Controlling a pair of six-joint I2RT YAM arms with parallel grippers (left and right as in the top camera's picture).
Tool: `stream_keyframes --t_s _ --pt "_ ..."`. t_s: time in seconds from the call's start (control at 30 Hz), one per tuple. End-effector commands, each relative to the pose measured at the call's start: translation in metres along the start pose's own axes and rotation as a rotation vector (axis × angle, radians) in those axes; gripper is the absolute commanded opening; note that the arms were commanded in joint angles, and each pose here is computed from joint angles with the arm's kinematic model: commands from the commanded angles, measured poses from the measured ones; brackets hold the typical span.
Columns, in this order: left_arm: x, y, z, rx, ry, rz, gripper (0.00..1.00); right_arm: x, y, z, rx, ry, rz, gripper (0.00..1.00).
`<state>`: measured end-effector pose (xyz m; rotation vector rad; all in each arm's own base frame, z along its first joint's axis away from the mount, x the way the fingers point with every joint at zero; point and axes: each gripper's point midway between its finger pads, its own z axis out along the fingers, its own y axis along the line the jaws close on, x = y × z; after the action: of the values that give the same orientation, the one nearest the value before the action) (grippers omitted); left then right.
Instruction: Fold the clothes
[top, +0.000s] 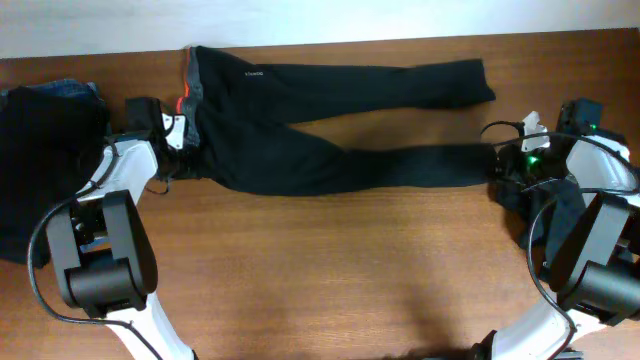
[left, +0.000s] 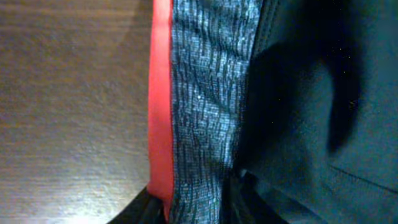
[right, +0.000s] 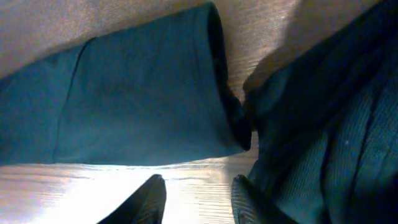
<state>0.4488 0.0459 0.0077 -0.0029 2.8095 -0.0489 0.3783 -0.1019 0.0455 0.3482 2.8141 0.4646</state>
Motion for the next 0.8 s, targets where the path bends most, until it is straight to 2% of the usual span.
stream_keyframes --t_s 0.0,0.07,0.3,0.43,0.73,0.77 --pt "0.013 0.005 0.002 -0.017 0.053 -0.027 0.31 0.001 0.003 0.002 -0.026 0.001 0.003 0.39" --pt "0.019 0.006 0.0 -0.031 0.073 -0.092 0.3 -0.002 0.002 0.002 -0.027 -0.009 -0.001 0.39" --pt "0.026 0.008 -0.001 -0.035 0.102 -0.102 0.3 -0.009 0.002 0.003 -0.024 -0.036 -0.013 0.4" --pt "0.026 0.017 -0.001 -0.04 0.099 -0.122 0.18 -0.007 0.001 0.005 -0.023 -0.028 -0.011 0.4" --pt "0.028 0.03 -0.002 -0.041 0.095 -0.156 0.18 -0.014 -0.01 0.029 -0.022 -0.038 -0.015 0.41" --pt "0.028 0.03 -0.002 -0.041 0.094 -0.156 0.18 -0.017 -0.01 0.028 -0.02 -0.049 -0.02 0.45"
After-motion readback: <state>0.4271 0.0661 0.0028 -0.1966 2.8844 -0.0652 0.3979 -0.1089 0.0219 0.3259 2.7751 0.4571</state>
